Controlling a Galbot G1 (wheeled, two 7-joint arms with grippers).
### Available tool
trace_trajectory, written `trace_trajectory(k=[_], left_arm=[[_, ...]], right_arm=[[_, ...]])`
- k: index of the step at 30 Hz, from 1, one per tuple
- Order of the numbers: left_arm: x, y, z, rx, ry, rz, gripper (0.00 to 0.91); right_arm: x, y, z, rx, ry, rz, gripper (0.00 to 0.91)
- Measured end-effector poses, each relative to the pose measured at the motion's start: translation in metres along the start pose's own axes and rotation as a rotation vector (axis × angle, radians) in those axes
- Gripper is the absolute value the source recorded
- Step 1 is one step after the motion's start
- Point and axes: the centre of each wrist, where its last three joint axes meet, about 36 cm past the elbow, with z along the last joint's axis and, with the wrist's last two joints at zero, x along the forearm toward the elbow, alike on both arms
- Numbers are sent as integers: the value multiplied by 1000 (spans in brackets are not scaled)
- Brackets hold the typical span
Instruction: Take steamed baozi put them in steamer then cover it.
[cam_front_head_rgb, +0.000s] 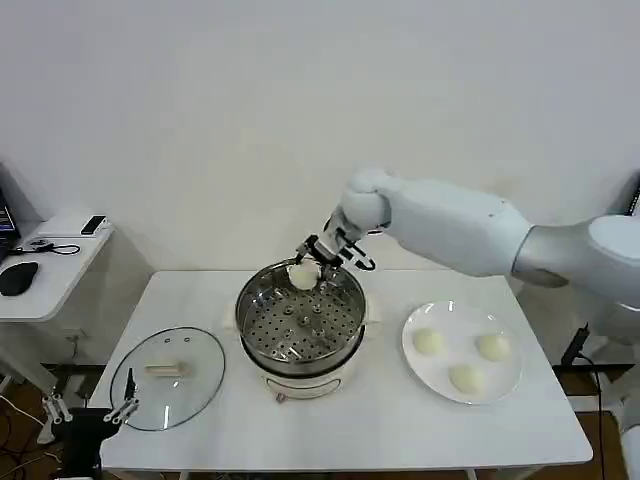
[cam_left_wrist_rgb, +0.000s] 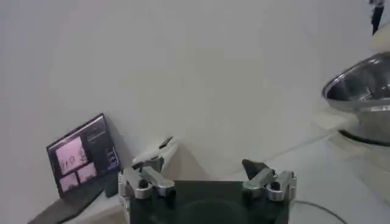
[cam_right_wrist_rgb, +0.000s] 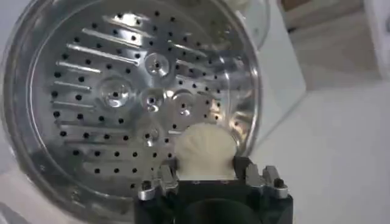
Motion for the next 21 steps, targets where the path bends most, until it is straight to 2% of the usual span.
trace_trajectory(k=[9,18,21], left_arm=[[-1,2,6,-6,11,-11,907],[-5,3,12,-11,18,-12,907],[-6,3,13,-12,20,-11,907]], right_arm=[[-31,-7,8,126,4,-14,625],[-55,-14,3,194,-14,-42,625],[-60,-15,3,206,-13,-54,665]])
